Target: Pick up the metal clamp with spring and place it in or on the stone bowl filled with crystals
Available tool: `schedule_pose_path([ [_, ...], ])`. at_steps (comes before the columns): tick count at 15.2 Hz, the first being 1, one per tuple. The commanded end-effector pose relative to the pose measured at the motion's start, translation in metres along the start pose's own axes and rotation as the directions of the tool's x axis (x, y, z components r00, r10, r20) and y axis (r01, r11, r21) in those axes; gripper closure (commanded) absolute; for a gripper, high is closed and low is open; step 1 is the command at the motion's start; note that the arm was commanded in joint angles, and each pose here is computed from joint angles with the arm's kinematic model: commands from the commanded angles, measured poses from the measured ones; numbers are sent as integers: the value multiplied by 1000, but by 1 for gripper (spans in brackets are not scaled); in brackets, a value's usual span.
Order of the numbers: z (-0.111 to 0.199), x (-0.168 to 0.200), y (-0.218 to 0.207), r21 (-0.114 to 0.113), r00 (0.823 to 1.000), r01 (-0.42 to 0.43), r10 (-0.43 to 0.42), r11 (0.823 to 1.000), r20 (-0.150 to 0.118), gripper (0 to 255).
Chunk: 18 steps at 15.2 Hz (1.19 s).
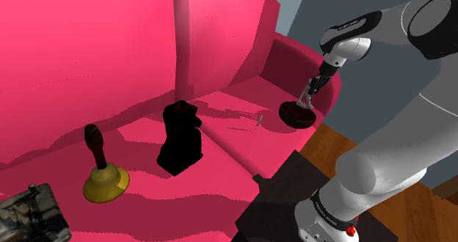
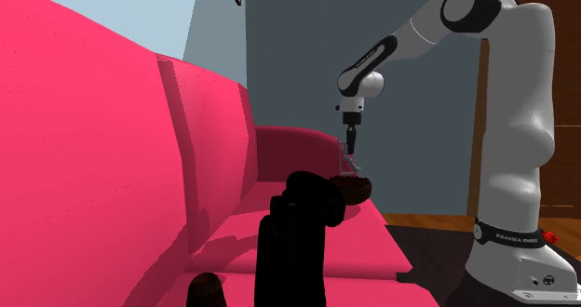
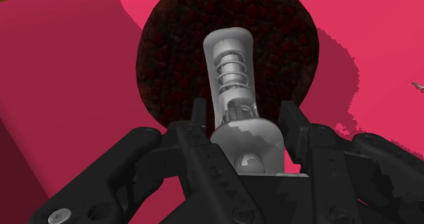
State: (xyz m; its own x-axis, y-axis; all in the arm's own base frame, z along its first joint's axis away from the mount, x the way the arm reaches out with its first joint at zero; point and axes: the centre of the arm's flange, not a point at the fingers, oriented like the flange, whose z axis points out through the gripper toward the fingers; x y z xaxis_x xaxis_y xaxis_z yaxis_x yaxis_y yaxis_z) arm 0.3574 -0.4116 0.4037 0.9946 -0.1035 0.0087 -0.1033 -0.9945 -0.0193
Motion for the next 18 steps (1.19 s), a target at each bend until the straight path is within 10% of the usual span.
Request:
schedule_pose_path([
  [1, 11, 1, 0, 0, 1000, 0, 0, 1000, 0, 255],
  [10, 14, 1, 0, 0, 1000, 0, 0, 1000, 0, 255],
  [11, 14, 1, 0, 0, 1000, 0, 0, 1000, 0, 0],
  [18, -12, 1, 0, 0, 1000, 0, 0, 1000, 0, 0],
])
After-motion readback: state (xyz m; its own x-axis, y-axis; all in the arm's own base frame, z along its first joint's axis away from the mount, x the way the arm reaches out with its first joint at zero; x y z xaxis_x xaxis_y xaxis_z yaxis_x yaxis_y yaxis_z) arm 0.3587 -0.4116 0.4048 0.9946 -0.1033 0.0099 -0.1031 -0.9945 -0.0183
